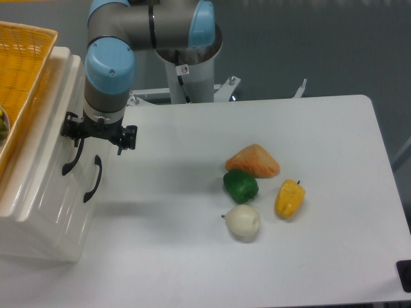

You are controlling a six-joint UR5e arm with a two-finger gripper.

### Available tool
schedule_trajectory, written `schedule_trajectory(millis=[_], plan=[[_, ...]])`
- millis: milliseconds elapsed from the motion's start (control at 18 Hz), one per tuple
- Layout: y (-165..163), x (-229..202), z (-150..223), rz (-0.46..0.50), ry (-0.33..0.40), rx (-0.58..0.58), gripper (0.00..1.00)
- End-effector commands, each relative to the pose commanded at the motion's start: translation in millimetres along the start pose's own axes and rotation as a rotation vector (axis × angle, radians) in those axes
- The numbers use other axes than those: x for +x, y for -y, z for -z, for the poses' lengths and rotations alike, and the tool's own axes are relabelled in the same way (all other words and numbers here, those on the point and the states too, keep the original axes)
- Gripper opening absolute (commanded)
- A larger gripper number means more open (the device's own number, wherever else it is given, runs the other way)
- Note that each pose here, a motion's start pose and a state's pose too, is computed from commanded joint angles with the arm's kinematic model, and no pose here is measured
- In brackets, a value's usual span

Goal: Slide open the top white drawer

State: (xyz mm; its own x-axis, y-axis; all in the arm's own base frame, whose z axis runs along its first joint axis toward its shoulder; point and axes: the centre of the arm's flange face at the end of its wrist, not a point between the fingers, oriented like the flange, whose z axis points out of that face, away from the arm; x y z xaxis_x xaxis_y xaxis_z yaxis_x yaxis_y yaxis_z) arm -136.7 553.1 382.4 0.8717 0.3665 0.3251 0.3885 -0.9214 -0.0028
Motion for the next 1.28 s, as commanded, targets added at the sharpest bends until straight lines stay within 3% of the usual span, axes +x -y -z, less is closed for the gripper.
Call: schedule_trajectory(millis=[1278], plan=[[0.9,-16.9,3.7,0.026,0.009,-0.002,1.00]])
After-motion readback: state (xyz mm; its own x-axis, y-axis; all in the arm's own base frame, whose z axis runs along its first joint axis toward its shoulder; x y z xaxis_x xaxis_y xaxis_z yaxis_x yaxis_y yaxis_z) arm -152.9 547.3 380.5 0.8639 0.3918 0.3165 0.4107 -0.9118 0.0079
